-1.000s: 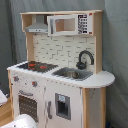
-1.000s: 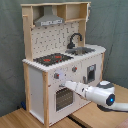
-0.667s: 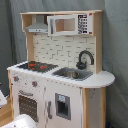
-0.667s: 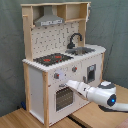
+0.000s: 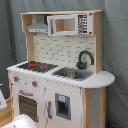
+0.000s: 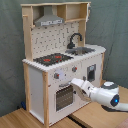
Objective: Play with the kitchen
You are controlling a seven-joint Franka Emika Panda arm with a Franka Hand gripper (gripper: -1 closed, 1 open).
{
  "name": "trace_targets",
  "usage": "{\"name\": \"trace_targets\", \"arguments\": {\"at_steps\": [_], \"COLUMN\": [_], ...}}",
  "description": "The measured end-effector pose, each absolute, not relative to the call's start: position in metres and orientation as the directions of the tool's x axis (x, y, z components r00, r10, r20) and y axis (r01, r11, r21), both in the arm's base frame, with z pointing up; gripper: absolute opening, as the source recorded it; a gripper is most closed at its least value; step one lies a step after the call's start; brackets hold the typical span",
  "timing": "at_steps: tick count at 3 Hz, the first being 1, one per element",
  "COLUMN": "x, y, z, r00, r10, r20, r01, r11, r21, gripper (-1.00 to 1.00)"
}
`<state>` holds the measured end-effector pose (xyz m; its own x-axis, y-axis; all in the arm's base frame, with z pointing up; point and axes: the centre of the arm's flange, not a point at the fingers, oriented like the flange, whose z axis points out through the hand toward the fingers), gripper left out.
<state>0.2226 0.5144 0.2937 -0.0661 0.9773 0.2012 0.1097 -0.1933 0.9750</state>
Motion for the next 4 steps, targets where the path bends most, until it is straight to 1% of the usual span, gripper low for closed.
{"name": "trace_targets", "arguments": {"at_steps": [2,4], "x": [0.213,0.229], "y": [0.497,0.454], "z": [0.292,0.279], "r00": [-0.049,0.006], "r10": [0.918,0.86], "r20": [0.393,0.51], "r01": [0.12,0.109], "r11": [-0.386,-0.508], "r21": [0.915,0.855], "gripper": [1.0,1.0]}}
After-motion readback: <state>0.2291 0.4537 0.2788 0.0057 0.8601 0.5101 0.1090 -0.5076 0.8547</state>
